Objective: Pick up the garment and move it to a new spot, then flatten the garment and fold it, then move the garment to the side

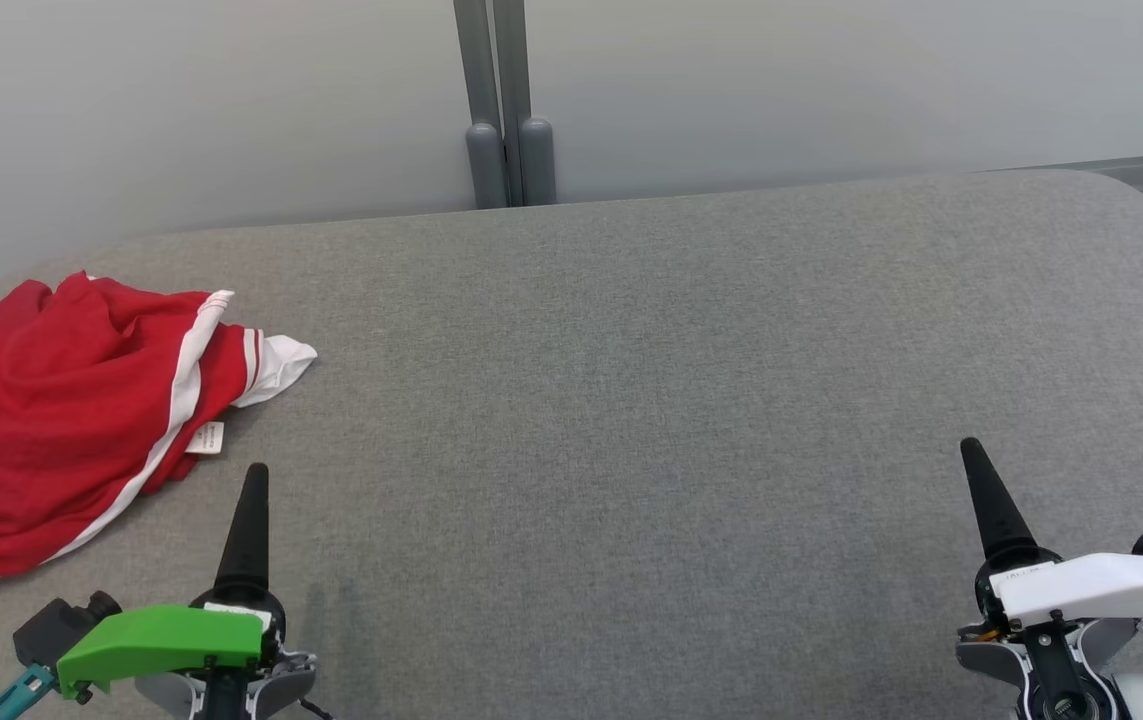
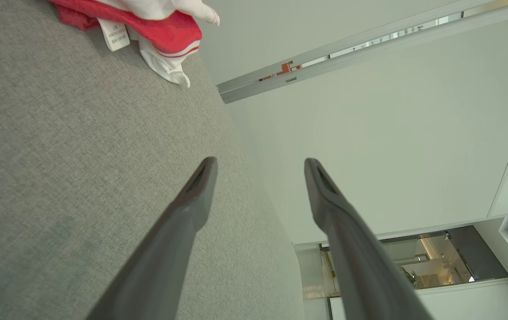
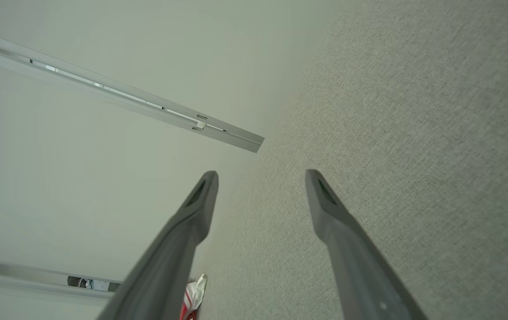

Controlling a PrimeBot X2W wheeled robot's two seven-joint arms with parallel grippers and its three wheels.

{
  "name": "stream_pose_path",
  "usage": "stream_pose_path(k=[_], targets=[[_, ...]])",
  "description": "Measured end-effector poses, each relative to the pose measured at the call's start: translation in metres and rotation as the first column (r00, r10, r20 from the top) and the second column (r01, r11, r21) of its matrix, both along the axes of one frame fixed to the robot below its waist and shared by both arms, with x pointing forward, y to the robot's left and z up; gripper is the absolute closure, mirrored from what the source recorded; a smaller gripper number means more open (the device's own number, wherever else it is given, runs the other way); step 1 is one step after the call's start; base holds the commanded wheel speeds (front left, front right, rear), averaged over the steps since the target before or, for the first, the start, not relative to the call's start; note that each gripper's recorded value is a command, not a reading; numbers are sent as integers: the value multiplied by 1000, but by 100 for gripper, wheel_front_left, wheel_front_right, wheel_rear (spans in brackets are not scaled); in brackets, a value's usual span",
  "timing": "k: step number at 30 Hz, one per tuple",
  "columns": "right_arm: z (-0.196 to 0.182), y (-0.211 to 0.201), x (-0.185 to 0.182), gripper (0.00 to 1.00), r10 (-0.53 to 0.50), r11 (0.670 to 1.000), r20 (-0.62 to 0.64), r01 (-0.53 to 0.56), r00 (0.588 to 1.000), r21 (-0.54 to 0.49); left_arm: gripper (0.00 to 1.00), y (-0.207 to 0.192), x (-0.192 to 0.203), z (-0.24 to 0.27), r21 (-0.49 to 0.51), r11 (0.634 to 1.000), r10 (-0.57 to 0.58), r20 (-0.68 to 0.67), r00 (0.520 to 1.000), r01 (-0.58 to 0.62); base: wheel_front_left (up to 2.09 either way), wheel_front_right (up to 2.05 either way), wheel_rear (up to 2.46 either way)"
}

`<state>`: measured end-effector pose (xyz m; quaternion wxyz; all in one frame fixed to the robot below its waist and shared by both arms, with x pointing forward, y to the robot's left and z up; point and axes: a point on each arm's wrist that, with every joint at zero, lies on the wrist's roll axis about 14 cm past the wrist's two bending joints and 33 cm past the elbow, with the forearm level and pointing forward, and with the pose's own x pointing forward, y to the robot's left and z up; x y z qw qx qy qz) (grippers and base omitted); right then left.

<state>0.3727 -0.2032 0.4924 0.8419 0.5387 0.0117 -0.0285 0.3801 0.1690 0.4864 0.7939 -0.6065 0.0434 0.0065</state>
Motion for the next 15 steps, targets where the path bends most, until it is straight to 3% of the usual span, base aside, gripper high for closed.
stream_pose_path(k=[8,15], targets=[[5,1,-2,0,9,980,9,-7,1000,-201,0,-9,0,-4,193,981,-27,-22,999,31,0,0,0],[8,1,-4,0,16,946,19,-9,1000,-325,0,-12,0,-5,339,940,-37,-22,999,42,0,0,0]])
